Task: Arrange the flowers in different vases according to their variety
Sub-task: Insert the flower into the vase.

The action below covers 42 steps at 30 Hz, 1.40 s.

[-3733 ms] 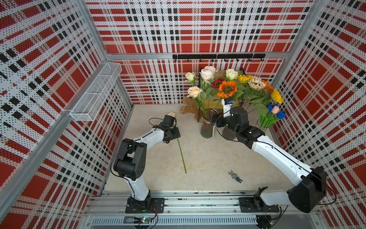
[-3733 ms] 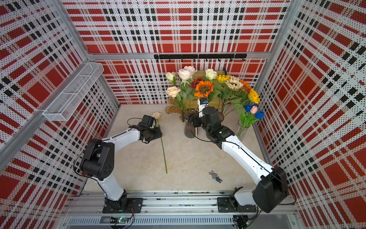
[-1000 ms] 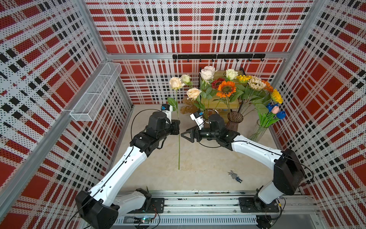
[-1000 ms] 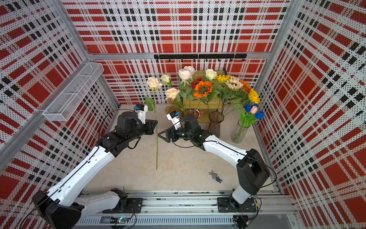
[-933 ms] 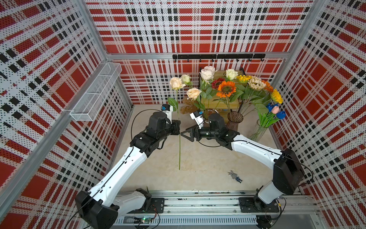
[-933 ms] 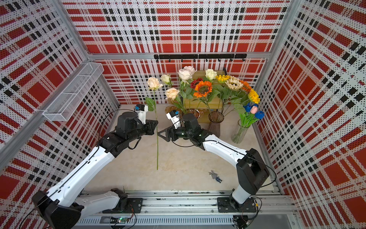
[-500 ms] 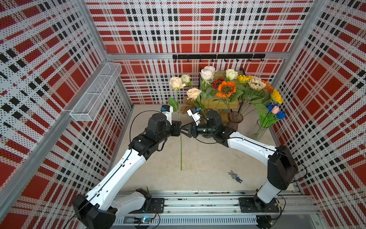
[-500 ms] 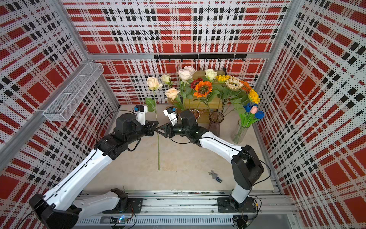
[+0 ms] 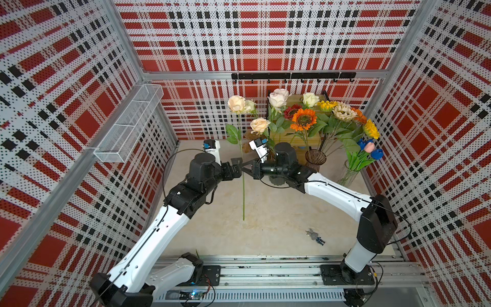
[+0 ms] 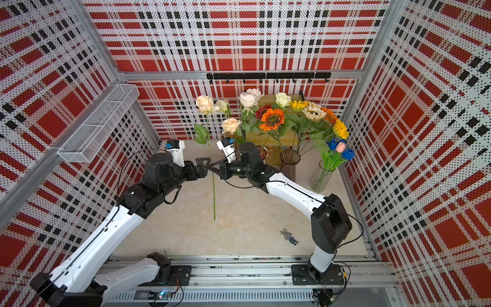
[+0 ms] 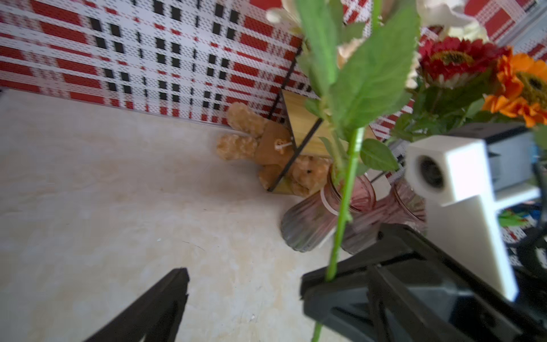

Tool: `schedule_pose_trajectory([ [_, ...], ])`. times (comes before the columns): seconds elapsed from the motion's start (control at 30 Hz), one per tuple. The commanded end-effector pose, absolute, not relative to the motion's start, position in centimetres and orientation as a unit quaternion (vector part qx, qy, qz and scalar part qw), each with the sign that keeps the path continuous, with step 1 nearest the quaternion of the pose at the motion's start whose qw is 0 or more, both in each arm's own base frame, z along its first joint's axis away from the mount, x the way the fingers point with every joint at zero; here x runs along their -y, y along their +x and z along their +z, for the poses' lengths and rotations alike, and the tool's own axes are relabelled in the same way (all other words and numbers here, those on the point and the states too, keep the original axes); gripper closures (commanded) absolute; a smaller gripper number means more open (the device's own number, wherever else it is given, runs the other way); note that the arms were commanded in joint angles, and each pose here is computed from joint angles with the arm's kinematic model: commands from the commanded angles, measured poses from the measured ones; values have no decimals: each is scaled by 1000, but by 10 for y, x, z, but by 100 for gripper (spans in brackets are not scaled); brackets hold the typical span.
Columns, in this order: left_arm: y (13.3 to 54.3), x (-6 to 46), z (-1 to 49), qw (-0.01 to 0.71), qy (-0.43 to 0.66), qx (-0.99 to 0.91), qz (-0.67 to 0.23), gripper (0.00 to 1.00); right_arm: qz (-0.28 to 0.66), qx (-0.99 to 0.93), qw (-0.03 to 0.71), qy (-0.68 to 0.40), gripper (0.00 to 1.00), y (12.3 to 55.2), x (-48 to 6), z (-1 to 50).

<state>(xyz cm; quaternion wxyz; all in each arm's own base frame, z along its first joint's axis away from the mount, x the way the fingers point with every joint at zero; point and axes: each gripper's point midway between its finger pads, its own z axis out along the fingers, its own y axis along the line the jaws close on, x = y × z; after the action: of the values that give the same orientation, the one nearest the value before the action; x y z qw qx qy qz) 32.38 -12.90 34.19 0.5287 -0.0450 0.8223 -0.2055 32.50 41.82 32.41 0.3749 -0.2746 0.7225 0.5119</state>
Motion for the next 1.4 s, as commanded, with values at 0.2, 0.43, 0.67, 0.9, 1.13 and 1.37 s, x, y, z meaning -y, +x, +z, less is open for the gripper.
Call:
schedule_pose_trajectory([
  [0.2,297,50,299,509,-134,-836,-152,1,318,-732,545,-257,100,361,-361,389],
  [0.43,298,49,277,486,-138,-849,-153,1,142,-689,681,-202,100,378,-287,452],
  [0.67,300,48,272,480,-141,-853,-149,1,96,-636,746,-173,100,378,-248,488],
  [0.9,297,47,273,484,-144,-850,-151,1,85,-617,765,-164,100,395,-241,479],
  [1.13,294,45,276,487,-148,-847,-152,1,94,-624,761,-153,100,421,-237,450],
  [1.37,293,43,272,483,-149,-850,-151,1,109,-670,722,-133,100,441,-233,391],
])
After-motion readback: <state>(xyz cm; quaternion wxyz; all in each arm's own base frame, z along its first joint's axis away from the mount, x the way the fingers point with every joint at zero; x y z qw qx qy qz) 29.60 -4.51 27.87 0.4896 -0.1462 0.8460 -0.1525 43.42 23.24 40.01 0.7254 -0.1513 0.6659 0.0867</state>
